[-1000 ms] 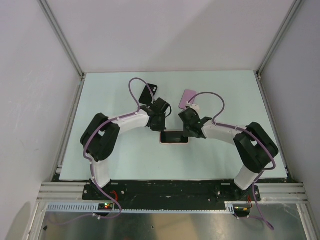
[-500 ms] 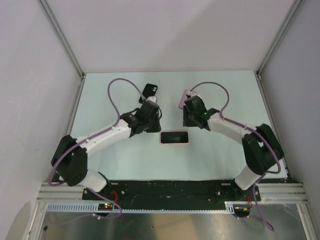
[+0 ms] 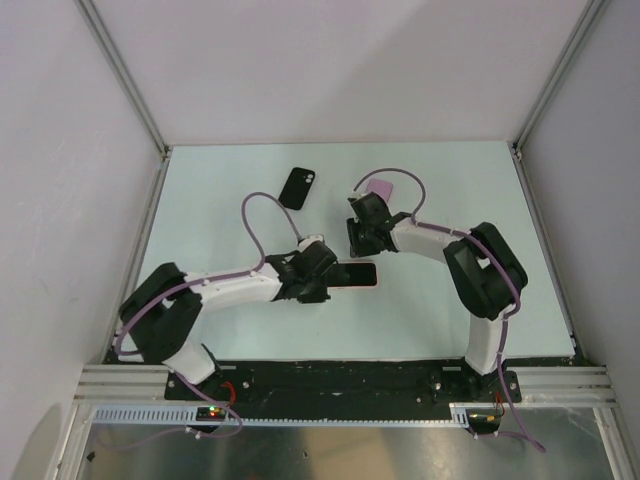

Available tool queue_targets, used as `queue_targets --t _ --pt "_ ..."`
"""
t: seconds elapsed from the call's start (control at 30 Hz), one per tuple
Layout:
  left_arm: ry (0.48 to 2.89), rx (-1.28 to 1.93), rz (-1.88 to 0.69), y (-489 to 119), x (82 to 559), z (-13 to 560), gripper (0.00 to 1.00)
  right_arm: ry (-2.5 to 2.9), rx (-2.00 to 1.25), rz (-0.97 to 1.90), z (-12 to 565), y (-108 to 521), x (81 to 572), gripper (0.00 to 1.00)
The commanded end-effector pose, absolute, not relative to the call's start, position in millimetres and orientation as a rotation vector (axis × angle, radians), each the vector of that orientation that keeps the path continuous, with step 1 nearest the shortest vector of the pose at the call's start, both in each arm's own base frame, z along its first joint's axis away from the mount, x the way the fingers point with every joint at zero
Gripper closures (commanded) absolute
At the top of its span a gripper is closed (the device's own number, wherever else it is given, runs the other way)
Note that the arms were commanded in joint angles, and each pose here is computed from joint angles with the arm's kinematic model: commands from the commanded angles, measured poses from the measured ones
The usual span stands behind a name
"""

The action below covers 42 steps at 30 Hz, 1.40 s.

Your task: Put the phone into the phone case

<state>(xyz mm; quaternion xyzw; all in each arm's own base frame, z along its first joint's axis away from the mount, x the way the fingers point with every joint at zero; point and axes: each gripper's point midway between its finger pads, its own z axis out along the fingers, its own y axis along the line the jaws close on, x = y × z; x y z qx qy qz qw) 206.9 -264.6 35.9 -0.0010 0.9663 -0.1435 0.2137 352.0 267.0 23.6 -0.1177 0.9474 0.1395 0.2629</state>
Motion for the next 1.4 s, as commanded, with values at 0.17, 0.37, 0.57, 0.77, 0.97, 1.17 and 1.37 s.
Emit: queue_targets --t 0.17,0.37,0.57,0.77,0.97,1.17,1.37 --pt "2.637 -0.072 -0.377 -289.0 256.9 29.4 0.99 2.638 -0.286 0.380 11.8 256.6 323.1 0.69" --pt "2.634 -0.009 -0.390 -310.2 279.6 29.0 0.99 2.683 -0.167 0.365 4.4 227.9 292.1 0.68" --pt "2.647 0.055 -0.475 -353.3 291.7 27.4 1.00 2.689 -0.013 0.311 4.2 192.9 269.5 0.68" --pt "2.662 0.099 -0.557 -389.6 284.7 27.0 1.00 2.690 0.107 0.274 2.0 164.1 262.6 0.68" --pt "2.678 0.120 -0.599 -407.6 274.2 26.1 1.00 2.680 0.177 0.288 3.2 151.9 270.8 0.67" --pt "2.673 0.147 -0.630 -419.9 275.0 27.9 1.00 2.674 0.264 0.250 5.9 134.9 274.2 0.67" --pt "2.648 0.160 -0.655 -429.2 281.4 36.4 1.00 2.648 0.355 0.229 12.3 122.6 275.0 0.66"
